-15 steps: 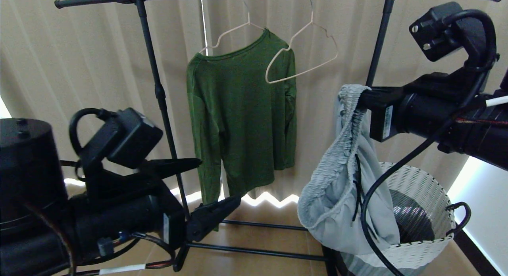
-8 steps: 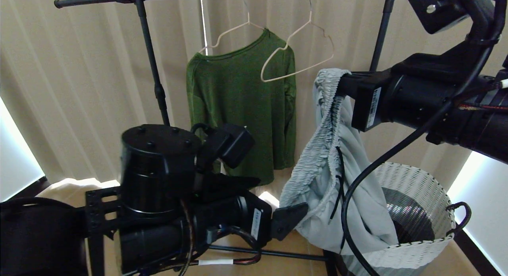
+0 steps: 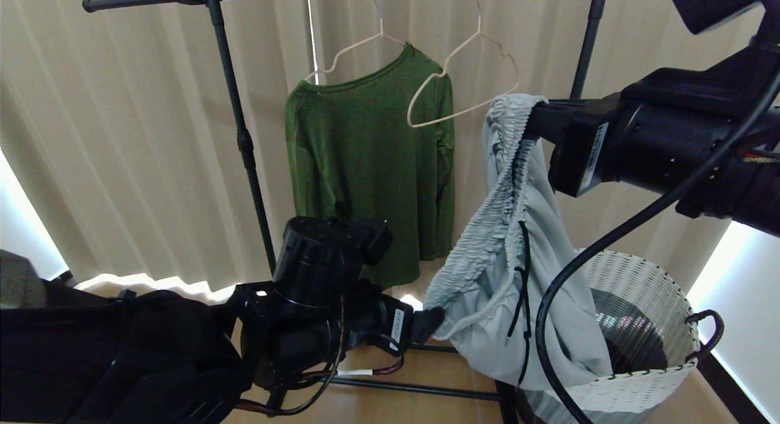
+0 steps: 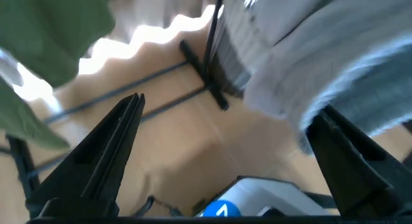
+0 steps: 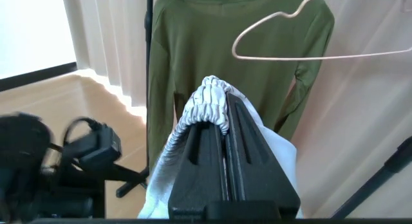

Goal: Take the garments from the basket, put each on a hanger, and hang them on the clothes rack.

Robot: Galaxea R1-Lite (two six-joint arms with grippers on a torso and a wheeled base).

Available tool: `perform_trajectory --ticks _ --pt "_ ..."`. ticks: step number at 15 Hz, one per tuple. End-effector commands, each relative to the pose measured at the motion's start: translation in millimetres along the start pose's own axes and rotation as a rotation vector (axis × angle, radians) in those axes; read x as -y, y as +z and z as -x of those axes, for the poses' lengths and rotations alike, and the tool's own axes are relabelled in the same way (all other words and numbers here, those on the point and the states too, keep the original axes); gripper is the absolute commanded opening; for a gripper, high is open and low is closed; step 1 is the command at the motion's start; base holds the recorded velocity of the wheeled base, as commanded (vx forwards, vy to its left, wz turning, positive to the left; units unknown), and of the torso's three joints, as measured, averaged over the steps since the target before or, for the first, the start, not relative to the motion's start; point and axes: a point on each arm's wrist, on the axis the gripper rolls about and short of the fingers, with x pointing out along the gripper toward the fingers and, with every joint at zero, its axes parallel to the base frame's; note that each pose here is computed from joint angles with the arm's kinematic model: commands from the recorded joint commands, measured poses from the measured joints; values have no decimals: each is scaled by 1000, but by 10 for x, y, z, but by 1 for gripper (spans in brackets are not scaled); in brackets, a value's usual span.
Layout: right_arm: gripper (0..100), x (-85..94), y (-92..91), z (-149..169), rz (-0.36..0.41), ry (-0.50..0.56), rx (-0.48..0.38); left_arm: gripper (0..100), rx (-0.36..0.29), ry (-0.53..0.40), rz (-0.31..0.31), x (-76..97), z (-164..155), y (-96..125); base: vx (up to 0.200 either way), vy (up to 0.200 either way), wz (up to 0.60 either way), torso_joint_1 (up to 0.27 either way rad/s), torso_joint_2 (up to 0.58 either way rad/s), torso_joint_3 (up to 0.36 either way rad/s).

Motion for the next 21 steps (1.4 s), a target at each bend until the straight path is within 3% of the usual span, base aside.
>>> perform_trajectory --ticks 1,2,6,8,10,12,16,18,21 --pt "0 18 40 62 -3 -2 16 100 -46 16 11 -41 -112 -107 0 0 0 0 0 0" --pt "0 23 45 76 -4 -2 17 0 -44 17 11 -41 -103 -104 0 0 0 0 0 0" --pt "0 67 41 70 -7 -19 16 0 49 72 -1 -36 188 49 0 0 0 0 0 0" --pt "0 116 25 49 -20 -40 10 0 130 104 -69 -162 578 163 0 0 0 0 0 0" --pt "0 174 0 37 -26 -64 3 0 241 162 -138 -315 956 354 0 0 0 0 0 0" --pt "0 230 -21 31 -25 -87 -3 0 315 227 -161 -423 1281 569 0 0 0 0 0 0" --pt "0 304 7 41 -28 -104 9 0 420 274 -149 -423 1762 1065 0 0 0 0 0 0" --pt "0 329 130 102 -32 -110 52 0 530 280 -167 -353 2037 1446 0 0 0 0 0 0" --pt "0 429 418 141 -41 -146 142 0 613 285 -216 -257 2320 1796 0 0 0 0 0 0"
